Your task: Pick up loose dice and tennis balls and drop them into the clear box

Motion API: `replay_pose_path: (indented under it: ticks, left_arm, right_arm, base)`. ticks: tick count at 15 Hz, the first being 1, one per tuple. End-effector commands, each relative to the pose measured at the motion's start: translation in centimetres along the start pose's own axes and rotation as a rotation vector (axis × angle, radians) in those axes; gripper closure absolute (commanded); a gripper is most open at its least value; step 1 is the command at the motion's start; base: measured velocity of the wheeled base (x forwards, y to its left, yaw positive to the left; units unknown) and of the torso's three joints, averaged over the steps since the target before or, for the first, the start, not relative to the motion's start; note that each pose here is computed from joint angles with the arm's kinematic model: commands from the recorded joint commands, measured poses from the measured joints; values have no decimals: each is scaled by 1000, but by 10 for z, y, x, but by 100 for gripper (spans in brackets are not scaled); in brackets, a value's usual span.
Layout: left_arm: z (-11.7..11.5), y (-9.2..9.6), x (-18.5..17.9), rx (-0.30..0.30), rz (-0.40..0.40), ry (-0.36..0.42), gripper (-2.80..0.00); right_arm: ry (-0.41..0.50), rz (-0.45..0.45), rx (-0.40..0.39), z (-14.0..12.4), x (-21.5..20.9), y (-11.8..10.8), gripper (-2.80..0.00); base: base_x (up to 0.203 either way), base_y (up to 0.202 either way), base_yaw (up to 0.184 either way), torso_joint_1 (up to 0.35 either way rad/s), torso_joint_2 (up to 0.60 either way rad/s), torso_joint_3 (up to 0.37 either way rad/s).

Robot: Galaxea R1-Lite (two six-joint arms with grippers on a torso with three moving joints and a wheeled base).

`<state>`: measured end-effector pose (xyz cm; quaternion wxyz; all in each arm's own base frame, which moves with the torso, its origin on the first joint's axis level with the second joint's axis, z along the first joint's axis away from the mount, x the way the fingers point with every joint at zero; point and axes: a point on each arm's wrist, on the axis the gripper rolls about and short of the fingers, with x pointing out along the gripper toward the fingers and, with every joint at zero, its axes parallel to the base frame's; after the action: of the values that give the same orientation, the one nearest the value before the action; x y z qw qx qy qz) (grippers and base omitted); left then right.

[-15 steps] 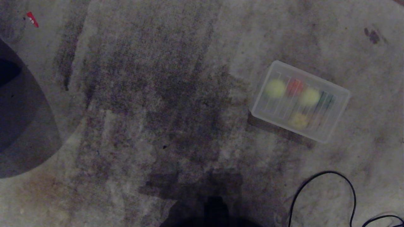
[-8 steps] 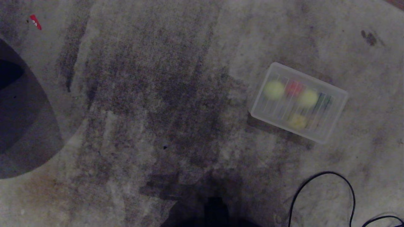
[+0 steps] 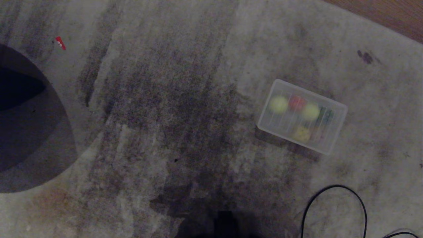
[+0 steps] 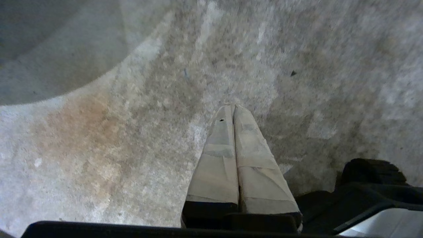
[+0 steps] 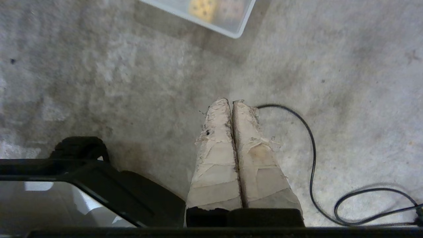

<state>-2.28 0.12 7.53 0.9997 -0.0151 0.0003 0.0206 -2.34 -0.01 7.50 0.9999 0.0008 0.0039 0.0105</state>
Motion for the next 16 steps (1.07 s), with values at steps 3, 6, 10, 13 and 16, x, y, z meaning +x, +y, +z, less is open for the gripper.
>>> replay_pose_path:
  ticks: [3, 6, 10, 13, 16]
  left_arm:
    - [0, 0, 0, 0, -1, 2, 0]
    - [0, 0, 0, 0, 0, 3, 0]
    - [0, 0, 0, -2, 0, 3, 0]
    - [0, 0, 0, -2, 0, 3, 0]
    - [0, 0, 0, -2, 0, 3, 0]
  right_arm:
    - [3, 0, 0, 0, 0, 0, 0]
    - [2, 2, 0, 0, 0, 0, 0]
    - [2, 0, 0, 0, 0, 0, 0]
    - [3, 1, 0, 0, 0, 0, 0]
    - [1, 0, 0, 1, 0, 0, 0]
  base:
    - [0, 0, 0, 3, 1, 204]
    - [0, 0, 0, 2, 2, 207]
    - [0, 0, 0, 3, 4, 204]
    - [0, 0, 0, 3, 6, 203]
    - [0, 0, 0, 2, 2, 201]
